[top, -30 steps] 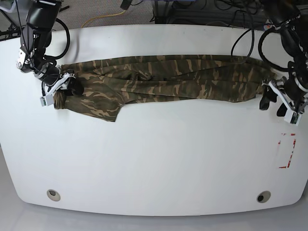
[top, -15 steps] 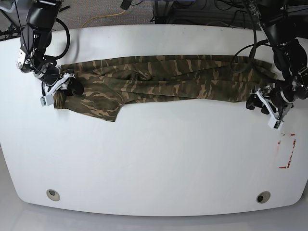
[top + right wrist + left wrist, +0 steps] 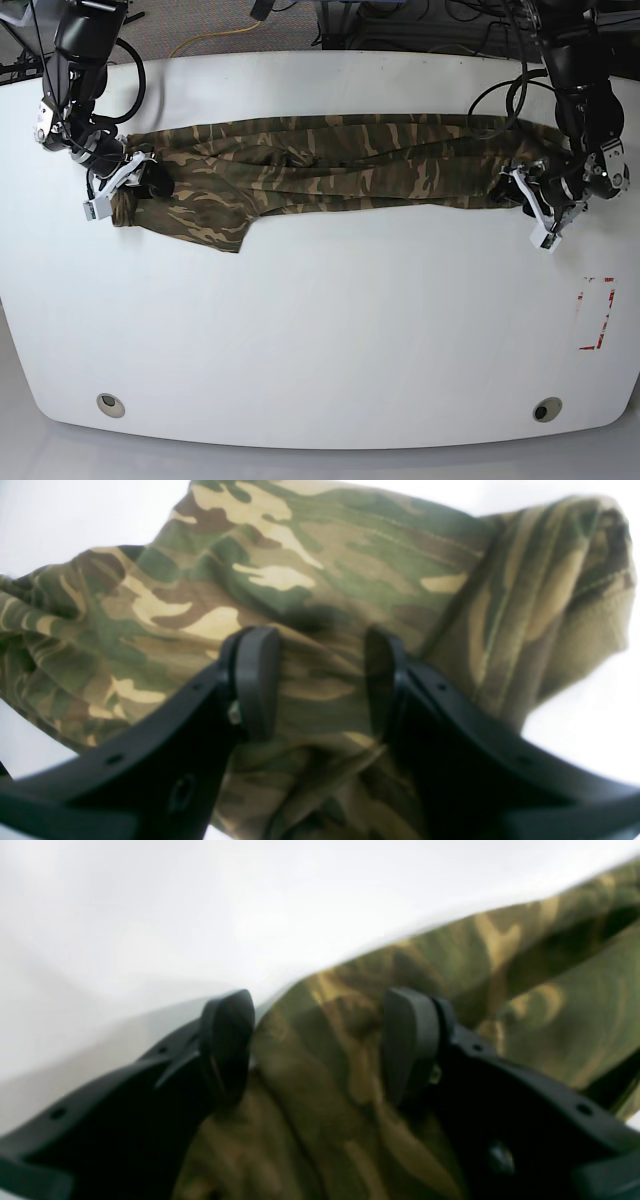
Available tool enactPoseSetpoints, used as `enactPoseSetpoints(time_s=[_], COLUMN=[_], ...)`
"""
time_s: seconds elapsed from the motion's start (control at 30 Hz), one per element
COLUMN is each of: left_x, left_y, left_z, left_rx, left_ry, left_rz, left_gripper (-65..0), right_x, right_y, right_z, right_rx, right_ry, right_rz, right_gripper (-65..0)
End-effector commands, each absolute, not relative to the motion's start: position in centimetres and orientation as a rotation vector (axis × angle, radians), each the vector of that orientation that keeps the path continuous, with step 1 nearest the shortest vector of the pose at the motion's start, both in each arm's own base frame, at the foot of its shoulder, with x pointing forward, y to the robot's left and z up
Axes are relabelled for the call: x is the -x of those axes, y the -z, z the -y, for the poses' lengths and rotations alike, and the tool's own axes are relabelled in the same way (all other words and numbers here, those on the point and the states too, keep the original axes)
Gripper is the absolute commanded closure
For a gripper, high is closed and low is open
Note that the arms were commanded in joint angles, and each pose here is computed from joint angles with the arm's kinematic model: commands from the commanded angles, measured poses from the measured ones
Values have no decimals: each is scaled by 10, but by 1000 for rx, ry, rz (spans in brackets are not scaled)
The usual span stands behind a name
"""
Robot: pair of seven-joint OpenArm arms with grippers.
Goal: Fold the T-shirt properly
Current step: 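Pull the shirt end with the left gripper to straighten the folded strip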
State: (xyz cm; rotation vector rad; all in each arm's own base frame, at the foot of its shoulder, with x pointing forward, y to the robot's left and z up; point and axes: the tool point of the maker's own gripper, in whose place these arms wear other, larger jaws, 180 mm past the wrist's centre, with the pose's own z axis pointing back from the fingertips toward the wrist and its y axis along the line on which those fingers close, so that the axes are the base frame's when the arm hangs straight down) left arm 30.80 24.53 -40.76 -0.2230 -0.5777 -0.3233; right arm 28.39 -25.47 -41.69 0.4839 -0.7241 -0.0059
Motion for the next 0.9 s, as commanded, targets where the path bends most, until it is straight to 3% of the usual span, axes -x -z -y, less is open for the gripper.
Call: enactPoseSetpoints(time_s=[0.0,0.07,0.13,0.33,0.57,0.87], left_x=[-309,-305,-305,-306,-330,-350], left_y=[403,406,407,406,365,330], left_z=[-251,-252,-251,-250,-255,-254], left_rx=[193,184,184,185,150,110], left_ry=[356,381,391,391,386,420], left_rz=[564,544,540,545,720,812], left_gripper=[-372,-367,-314,-4,-3,-4], right_x=[-286,-286,-286,-286,-285,-285], right_y=[413,413,413,413,415,416], right_z=[263,263,263,263,259,255], right_rx=[-456,-456,-456,-456,-467,-474], right_ry=[-5,-5,-5,-5,0,3], right_rz=[721,721,721,721,720,719], right_gripper=[-263,-263,-263,-263,-263,-263])
